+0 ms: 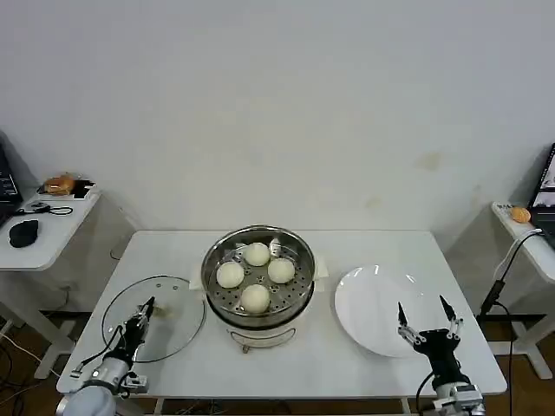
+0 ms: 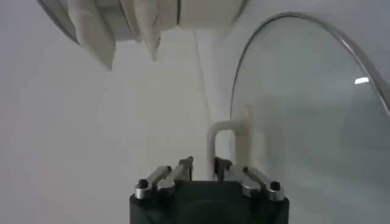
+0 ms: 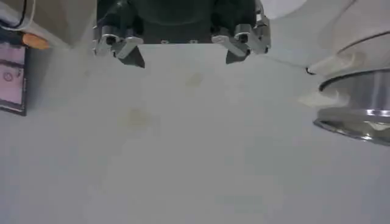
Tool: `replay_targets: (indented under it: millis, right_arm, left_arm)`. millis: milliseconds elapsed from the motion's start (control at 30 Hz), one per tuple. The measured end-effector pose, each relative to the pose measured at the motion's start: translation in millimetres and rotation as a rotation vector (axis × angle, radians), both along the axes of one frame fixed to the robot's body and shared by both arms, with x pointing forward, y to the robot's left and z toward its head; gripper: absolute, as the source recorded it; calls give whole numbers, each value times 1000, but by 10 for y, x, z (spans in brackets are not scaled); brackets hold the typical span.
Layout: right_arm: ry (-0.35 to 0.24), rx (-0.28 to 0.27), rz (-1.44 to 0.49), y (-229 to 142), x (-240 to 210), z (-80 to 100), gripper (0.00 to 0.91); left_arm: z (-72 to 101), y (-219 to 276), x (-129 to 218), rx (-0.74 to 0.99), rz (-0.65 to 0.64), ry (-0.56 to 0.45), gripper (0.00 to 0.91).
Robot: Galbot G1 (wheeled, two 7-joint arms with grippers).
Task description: Take steamed baozi put them in steamer then cover it.
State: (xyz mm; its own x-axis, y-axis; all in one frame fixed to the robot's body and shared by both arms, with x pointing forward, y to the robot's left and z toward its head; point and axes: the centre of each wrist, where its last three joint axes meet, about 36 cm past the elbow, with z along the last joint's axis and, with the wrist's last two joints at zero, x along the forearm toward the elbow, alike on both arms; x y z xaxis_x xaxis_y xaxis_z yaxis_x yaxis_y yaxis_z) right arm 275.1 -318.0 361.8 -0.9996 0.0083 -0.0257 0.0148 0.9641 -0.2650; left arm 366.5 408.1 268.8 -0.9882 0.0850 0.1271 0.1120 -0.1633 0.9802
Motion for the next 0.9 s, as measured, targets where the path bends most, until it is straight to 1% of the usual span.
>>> replay_targets:
  millis: [333, 467, 633, 900]
  right_arm:
    - [-4, -5, 12, 28, 16, 9, 907]
    - [-2, -8, 20, 43, 16, 9, 907]
    - [-2, -11, 27, 53, -1, 25, 907]
    - [2, -16, 39, 88, -6, 12, 907]
  left_arm:
    - [71, -48, -149, -25, 50, -78, 0]
    - [157, -87, -231, -30, 89, -110, 0]
    - [338, -102, -312, -35, 140, -151, 0]
    - [797, -134, -442, -52, 218, -196, 0]
